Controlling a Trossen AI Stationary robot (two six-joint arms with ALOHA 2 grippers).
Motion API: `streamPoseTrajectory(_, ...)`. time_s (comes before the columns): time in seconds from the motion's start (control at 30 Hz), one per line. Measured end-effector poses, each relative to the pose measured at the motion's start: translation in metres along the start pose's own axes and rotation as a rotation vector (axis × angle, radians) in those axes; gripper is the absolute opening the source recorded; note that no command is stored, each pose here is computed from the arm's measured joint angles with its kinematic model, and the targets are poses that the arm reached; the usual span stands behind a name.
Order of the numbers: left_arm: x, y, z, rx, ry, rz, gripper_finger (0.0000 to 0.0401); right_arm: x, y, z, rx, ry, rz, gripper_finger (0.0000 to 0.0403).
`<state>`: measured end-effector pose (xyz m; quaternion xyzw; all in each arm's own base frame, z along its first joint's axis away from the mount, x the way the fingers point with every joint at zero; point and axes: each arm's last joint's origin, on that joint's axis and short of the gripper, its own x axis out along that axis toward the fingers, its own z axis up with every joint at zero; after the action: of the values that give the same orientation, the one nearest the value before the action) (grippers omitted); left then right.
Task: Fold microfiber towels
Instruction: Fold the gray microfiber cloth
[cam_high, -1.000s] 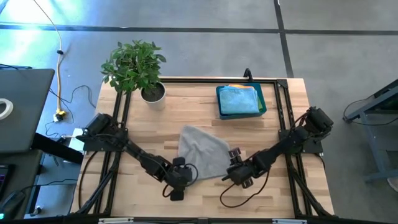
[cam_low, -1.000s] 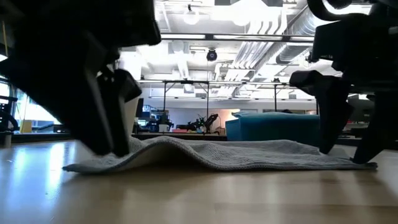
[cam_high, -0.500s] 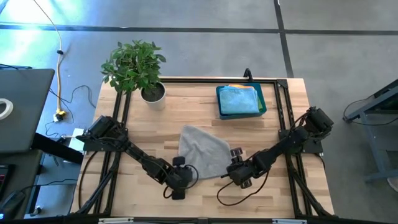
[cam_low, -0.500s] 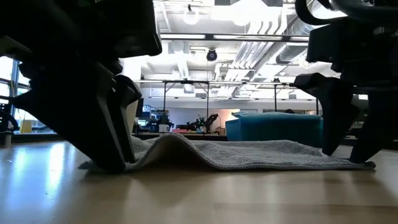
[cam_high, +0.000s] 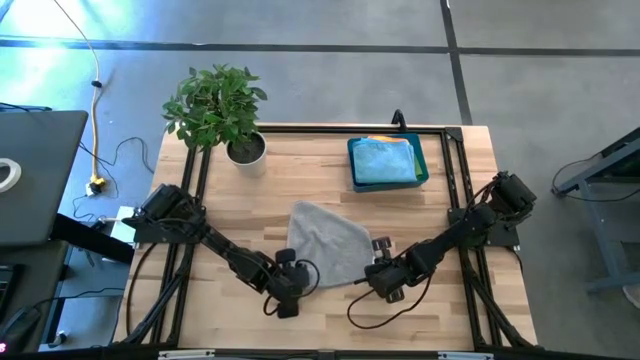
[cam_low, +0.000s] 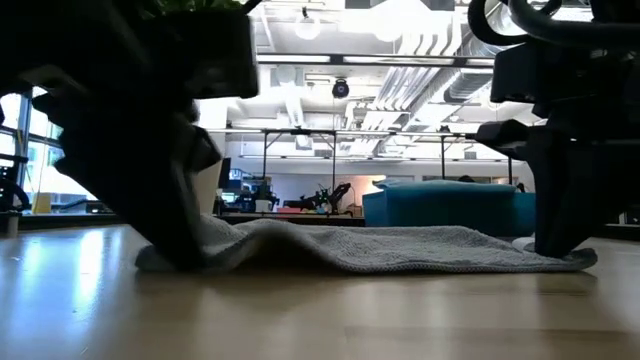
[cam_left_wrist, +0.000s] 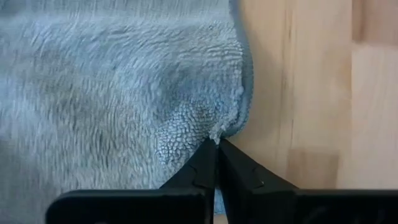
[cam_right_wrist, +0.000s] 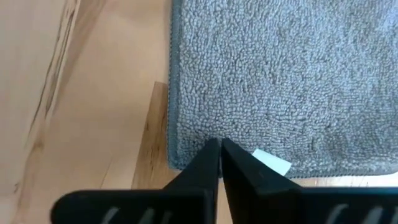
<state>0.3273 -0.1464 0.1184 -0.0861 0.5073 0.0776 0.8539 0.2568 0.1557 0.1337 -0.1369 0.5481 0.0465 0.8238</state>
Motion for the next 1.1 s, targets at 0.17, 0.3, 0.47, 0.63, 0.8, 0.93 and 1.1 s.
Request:
streamPoseTrajectory(0.17, -0.021, 0.002, 0.004, -0.004, -0.012, -0.020, 0.0002, 0.000, 0.000, 0.000, 0.000, 0.002, 0.009, 0.0005)
streamPoseTrajectory(0.3, -0.032, 0.002, 0.008, -0.005, -0.042, -0.017, 0.0001, 0.000, 0.000, 0.000, 0.001, 0.003, 0.009, 0.0007)
streamPoseTrajectory(0.47, -0.032, 0.001, 0.008, -0.014, -0.040, -0.024, 0.0000, -0.003, 0.002, 0.001, 0.011, 0.012, 0.081, 0.0022)
streamPoseTrajectory(0.63, -0.030, 0.001, 0.007, -0.030, -0.028, -0.023, 0.0000, -0.016, 0.000, 0.003, 0.037, -0.021, 0.138, 0.0069)
streamPoseTrajectory(0.8, -0.030, 0.001, 0.007, -0.038, -0.027, -0.022, 0.0000, -0.016, 0.003, 0.003, 0.029, -0.032, 0.138, 0.0132)
streamPoseTrajectory(0.93, -0.031, 0.001, 0.007, -0.040, -0.028, -0.022, 0.0000, -0.005, 0.009, 0.003, 0.001, -0.037, 0.101, 0.0171)
streamPoseTrajectory(1.1, -0.031, 0.001, 0.007, -0.040, -0.029, -0.023, 0.0000, 0.004, 0.008, 0.003, -0.036, -0.038, 0.024, 0.0189)
